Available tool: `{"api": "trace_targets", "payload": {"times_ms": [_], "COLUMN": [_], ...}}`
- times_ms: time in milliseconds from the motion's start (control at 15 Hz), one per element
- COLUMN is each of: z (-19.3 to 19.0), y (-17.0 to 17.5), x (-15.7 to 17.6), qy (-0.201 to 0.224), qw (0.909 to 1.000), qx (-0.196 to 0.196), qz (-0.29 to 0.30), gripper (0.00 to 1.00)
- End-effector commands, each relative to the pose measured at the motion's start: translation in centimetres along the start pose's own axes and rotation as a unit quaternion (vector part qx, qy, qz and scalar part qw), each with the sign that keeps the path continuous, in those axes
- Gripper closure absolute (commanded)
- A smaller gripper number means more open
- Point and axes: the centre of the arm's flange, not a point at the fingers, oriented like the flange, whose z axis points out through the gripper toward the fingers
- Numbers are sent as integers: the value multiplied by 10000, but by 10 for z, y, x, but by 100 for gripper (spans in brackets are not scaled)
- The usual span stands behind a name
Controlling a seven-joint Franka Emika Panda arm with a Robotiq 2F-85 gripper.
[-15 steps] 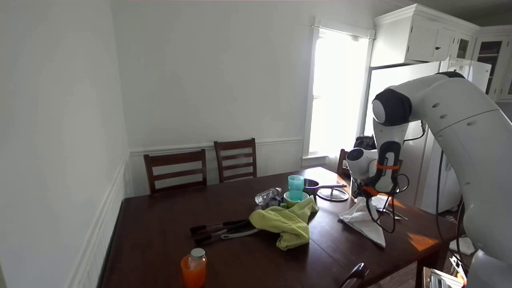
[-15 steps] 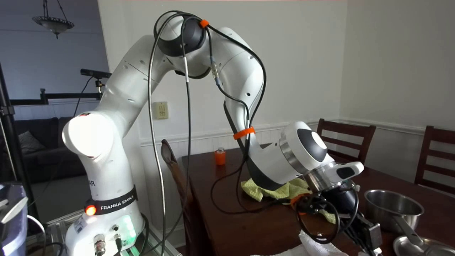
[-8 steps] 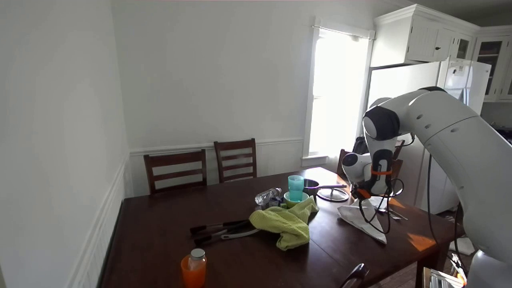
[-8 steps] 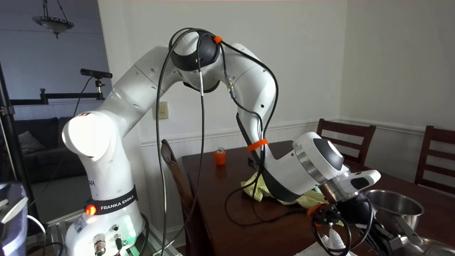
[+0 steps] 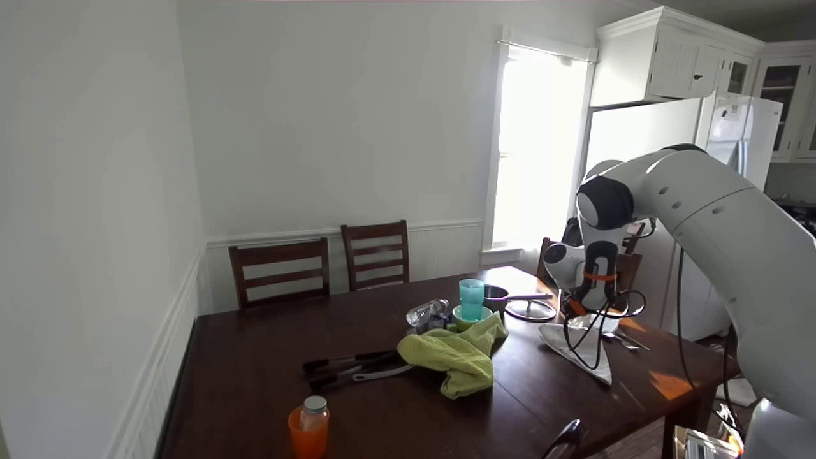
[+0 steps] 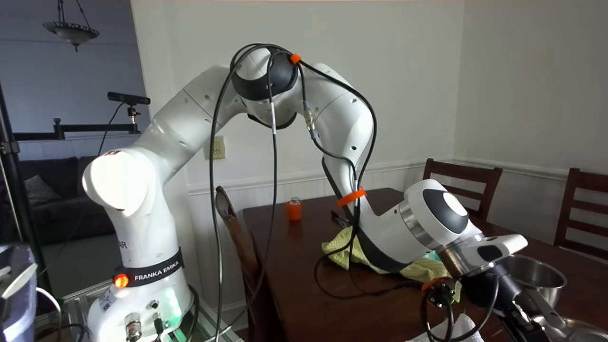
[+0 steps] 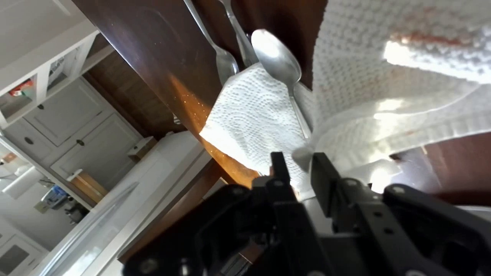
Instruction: Unfold the white towel twice
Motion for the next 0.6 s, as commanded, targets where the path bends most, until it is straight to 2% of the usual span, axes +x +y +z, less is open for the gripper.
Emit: {"api": "trace_targets", "payload": {"times_ms": [0, 267, 400, 533], "z": [-8, -17, -24, -30], "y": [33, 68, 82, 94], "x": [14, 26, 25, 24], "qy": [-90, -200, -292, -387], "qw": [9994, 9988, 9987, 9982], "qx": [21, 72, 226, 415], "qz": [320, 438, 350, 215], "gripper": [44, 17, 3, 0]}}
